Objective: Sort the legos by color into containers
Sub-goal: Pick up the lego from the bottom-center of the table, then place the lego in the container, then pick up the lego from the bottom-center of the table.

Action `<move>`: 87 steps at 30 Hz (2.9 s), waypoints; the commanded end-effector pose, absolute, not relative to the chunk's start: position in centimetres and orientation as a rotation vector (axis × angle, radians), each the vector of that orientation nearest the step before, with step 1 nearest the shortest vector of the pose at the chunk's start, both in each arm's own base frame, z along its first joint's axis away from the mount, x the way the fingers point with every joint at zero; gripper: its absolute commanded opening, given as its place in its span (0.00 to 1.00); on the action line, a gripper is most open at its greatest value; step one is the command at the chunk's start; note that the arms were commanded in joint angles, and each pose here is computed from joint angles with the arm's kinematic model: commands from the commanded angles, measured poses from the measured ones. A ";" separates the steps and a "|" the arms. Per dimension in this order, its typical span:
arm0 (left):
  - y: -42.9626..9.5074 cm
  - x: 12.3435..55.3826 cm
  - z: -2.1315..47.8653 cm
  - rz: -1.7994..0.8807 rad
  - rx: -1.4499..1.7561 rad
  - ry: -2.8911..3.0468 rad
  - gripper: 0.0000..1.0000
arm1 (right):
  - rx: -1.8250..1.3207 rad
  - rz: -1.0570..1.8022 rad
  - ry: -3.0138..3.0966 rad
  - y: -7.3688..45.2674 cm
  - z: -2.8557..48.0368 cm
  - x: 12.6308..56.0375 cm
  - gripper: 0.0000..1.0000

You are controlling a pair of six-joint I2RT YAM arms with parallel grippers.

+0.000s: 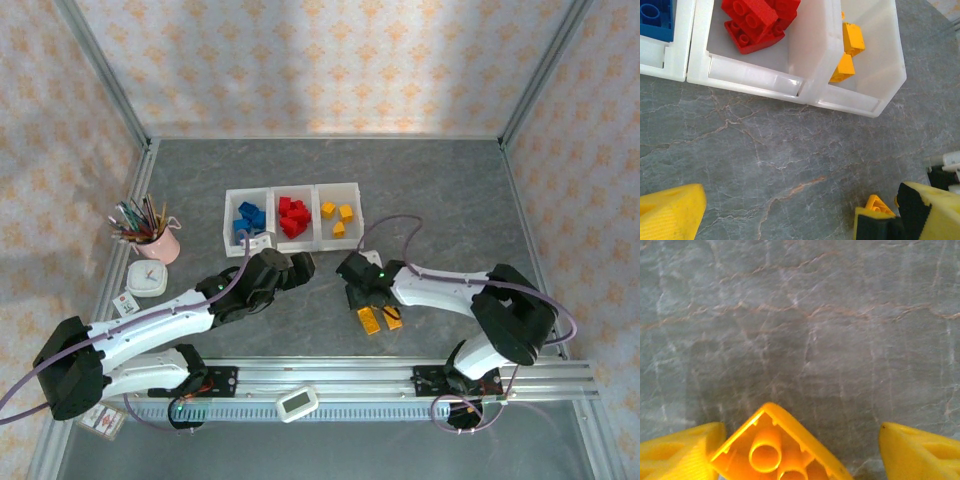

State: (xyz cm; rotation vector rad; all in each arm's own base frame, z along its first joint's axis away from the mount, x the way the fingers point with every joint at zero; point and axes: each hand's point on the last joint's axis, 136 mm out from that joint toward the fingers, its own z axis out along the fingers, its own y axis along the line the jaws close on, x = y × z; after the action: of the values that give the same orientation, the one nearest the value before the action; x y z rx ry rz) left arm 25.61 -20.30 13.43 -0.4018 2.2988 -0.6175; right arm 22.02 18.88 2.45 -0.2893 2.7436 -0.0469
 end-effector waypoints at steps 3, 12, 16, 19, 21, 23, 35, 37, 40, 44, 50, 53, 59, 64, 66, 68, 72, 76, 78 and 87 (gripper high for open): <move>-19.3 25.5 13.7 -0.577 -0.422 2.281 0.99 | -0.259 0.009 2.704 19.5 3.1 24.0 0.67; -19.4 25.7 14.1 -0.583 -0.420 2.267 0.99 | -0.269 -0.004 2.692 19.3 2.9 24.6 0.42; -19.4 25.9 14.5 -0.580 -0.413 2.255 0.99 | -0.260 0.013 2.663 19.6 3.8 25.3 0.34; -19.3 26.5 15.4 -0.563 -0.399 2.232 0.99 | -0.256 0.038 2.618 20.3 5.8 26.4 0.33; -19.2 26.9 16.1 -0.559 -0.396 2.212 0.99 | -0.250 0.063 2.564 21.1 7.9 27.5 0.32; -18.9 27.4 16.6 -0.554 -0.401 2.195 0.99 | -0.227 0.068 2.500 21.6 9.9 29.0 0.32; -16.5 30.3 19.2 -0.530 -0.444 2.100 0.99 | -0.102 0.064 2.303 25.7 14.8 40.8 0.32; -16.4 30.6 19.4 -0.526 -0.443 2.094 0.99 | -0.092 0.033 2.289 25.7 14.5 42.6 0.33; -16.7 30.9 19.4 -0.533 -0.424 2.097 0.99 | -0.086 0.016 2.300 25.8 14.0 44.7 0.38; -17.0 31.0 19.2 -0.516 -0.406 2.120 0.99 | -0.094 0.065 2.283 26.4 15.4 44.9 0.51; -17.3 30.9 19.2 -0.531 -0.393 2.132 0.99 | -0.077 0.118 2.294 24.8 16.5 41.9 0.60; -17.8 30.4 18.7 -0.557 -0.376 2.160 0.99 | -0.058 0.129 2.315 23.1 16.5 39.5 0.64; -20.1 29.1 17.2 -0.611 -0.324 2.214 0.99 | -0.012 0.111 2.407 19.2 14.9 34.0 0.71; -22.2 28.0 16.1 -0.644 -0.302 2.242 0.99 | 0.070 0.059 2.520 15.6 12.2 29.2 0.75; -23.1 27.5 15.9 -0.673 -0.297 2.243 0.99 | 0.100 0.082 2.559 14.8 11.2 27.2 0.75; -23.8 27.2 15.5 -0.693 -0.296 2.250 0.99 | 0.125 0.123 2.597 14.5 10.2 25.3 0.75; -24.5 26.7 14.4 -0.704 -0.300 2.268 0.99 | 0.177 0.107 2.662 14.1 7.8 22.1 0.77; -24.8 26.4 13.8 -0.706 -0.303 2.288 0.99 | 0.242 0.108 2.681 14.3 6.9 20.4 0.79; -24.8 26.4 13.9 -0.707 -0.300 2.288 0.99 | 0.276 0.072 2.706 13.7 5.9 19.9 0.79; -24.7 26.3 13.5 -0.690 -0.299 2.301 0.99 | 0.329 0.131 2.774 14.0 3.0 17.6 0.74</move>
State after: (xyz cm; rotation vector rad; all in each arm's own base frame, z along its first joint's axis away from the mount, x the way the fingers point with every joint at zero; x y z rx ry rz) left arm 26.35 -24.46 13.61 -0.2873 2.3075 -0.6793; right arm 18.09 14.13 3.64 0.2651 2.7657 0.1190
